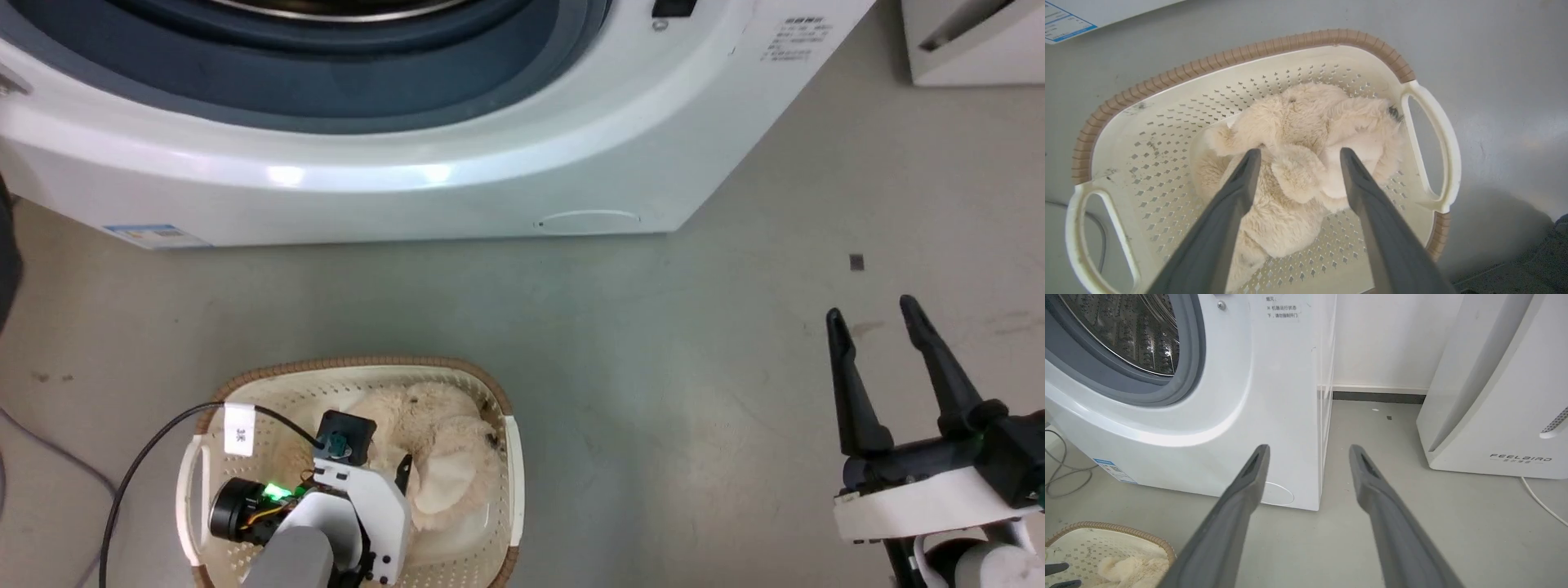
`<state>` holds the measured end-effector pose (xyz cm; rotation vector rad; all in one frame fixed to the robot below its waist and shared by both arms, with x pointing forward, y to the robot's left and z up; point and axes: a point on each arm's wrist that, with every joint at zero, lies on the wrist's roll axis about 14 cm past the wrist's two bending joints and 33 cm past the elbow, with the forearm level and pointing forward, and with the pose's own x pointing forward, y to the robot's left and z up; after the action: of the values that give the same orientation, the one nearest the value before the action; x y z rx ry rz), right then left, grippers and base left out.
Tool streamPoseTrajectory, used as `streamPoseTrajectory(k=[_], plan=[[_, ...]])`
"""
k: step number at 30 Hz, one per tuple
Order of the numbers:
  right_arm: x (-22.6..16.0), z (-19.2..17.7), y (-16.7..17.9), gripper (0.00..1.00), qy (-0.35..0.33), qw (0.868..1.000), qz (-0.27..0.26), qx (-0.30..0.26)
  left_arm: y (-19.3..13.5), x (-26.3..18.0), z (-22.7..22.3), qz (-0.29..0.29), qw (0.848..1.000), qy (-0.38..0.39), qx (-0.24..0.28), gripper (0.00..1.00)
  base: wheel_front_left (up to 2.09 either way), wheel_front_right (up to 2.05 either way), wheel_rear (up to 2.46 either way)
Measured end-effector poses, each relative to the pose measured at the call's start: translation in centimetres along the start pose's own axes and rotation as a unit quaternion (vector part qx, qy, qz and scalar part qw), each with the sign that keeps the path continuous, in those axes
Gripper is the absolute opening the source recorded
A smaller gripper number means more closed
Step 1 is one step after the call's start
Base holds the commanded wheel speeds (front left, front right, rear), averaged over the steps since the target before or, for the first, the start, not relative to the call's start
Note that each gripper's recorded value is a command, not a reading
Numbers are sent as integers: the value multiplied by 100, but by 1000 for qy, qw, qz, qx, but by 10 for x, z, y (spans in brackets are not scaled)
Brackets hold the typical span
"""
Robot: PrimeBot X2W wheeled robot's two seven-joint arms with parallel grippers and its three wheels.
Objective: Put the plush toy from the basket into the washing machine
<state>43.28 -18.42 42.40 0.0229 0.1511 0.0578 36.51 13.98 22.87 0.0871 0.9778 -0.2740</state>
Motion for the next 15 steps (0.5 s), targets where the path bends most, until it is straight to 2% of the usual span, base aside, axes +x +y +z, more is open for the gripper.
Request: streamPoseTrajectory(k=[15], plan=[[17,-43,-13,100,38,999,-15,-3,4,40,-52,-26,992,118,31,100,0,0,0]])
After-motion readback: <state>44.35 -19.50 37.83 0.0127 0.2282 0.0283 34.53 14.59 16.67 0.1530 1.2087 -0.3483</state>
